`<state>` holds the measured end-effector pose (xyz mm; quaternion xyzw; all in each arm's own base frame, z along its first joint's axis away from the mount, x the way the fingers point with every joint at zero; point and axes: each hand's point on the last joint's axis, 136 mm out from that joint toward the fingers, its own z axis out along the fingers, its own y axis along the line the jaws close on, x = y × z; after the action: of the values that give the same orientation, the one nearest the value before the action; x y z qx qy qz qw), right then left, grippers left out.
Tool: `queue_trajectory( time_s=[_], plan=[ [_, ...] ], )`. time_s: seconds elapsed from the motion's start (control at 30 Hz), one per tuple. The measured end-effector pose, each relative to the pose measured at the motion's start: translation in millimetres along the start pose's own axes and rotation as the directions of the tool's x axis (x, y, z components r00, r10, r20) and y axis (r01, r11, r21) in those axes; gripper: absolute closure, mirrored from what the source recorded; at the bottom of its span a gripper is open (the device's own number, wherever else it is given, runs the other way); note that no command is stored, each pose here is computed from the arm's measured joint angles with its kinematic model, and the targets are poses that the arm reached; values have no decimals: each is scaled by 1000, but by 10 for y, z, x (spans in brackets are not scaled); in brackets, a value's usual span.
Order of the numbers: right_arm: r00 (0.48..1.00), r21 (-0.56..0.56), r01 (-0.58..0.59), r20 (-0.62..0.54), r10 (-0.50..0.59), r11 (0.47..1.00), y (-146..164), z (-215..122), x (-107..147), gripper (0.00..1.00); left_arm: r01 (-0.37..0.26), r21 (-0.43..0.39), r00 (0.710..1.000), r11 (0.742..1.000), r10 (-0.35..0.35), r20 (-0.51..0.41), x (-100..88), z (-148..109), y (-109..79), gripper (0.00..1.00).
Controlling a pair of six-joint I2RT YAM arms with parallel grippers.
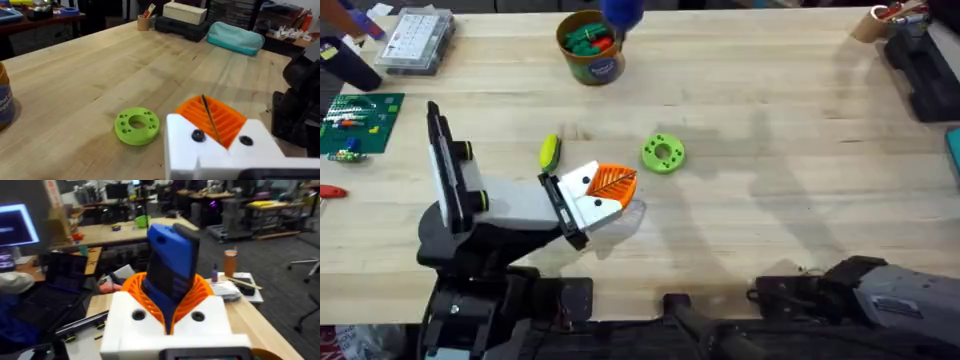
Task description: Pick up the gripper from the table and insert it into the empty holder that is missing its gripper. Then pick up a screw, insert it into the mounting hole, and use the screwdriver to tighten it. Finally, clean up the table by picking up the vegetable and placing it into the bucket.
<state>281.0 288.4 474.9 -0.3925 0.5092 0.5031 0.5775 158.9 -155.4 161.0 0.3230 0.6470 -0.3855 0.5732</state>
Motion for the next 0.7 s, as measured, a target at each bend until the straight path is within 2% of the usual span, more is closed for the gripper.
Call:
queue_trajectory(
  time_s=[0.37, 0.7],
  plan=[
    [995, -117, 13, 98, -2, 993, 215, -34, 117, 982, 0, 0, 1000, 1000, 0, 0, 0, 0, 0, 997],
    [997, -224, -41, 59, 56, 974, 503, 63, 339, 982, 0, 0, 1000, 1000, 0, 0, 0, 0, 1, 997]
  ],
)
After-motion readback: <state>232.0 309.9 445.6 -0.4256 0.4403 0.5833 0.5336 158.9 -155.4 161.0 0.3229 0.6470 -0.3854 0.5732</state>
